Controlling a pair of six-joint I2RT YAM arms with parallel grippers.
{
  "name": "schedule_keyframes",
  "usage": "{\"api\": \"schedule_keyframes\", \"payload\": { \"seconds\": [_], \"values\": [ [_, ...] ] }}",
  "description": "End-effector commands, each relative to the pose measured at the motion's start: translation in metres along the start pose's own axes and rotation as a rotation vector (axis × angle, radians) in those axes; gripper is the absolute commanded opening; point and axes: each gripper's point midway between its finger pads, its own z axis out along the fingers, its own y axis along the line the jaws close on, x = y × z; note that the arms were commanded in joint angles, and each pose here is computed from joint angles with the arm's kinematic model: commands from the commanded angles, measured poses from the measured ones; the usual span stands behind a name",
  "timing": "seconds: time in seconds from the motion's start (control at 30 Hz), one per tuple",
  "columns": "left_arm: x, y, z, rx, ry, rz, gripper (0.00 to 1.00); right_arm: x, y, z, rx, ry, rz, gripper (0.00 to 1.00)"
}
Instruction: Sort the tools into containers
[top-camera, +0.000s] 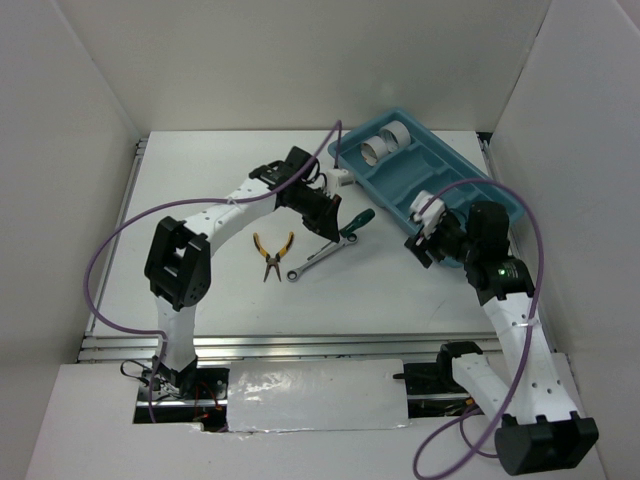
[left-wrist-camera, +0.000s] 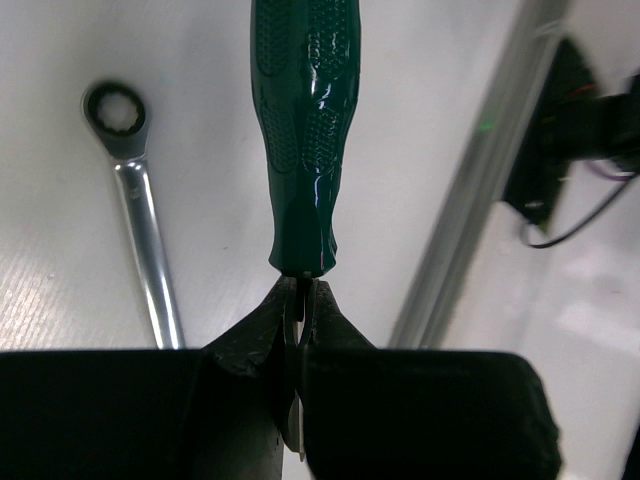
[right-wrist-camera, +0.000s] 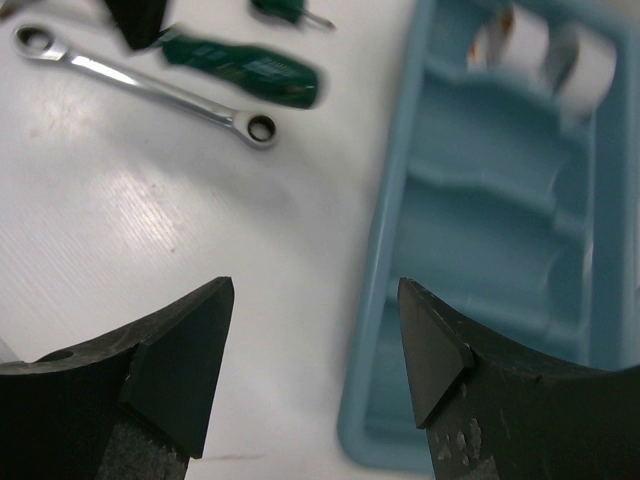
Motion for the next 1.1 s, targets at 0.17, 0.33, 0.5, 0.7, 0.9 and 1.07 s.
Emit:
{"api": "schedule_keyframes", "payload": {
  "seconds": [0.17, 0.33, 0.5, 0.7, 0.9, 1.07],
  "values": [
    [-0.004, -0.095, -0.045, 0.320, -0.034, -0.033, 0.00, -0.045, 0.043, 0.022, -0.107, -0.126, -0.785, 0.75],
    [0.003, -0.106, -0.043, 0.339, -0.010, -0.028, 0.00, -0.046, 0.079, 0.038, -0.192, -0.183, -0.988, 0.75],
    [0.006, -0.115, -0.040, 0.352, 0.006, -0.017, 0.00, -0.044, 0.098, 0.048, -0.254, -0.191, -1.066, 0.75],
    [0.006, -0.117, -0.037, 0.342, 0.012, 0.001, 0.00, -0.031, 0.111, 0.061, -0.295, -0.174, -1.115, 0.71],
    [0.008, -0.115, -0.036, 0.314, 0.019, 0.004, 0.00, -0.032, 0.108, 0.067, -0.294, -0.149, -1.115, 0.46],
    [0.006, -0.117, -0.037, 0.316, 0.013, 0.023, 0.07, -0.028, 0.102, 0.071, -0.279, -0.103, -1.120, 0.24]
  ]
}}
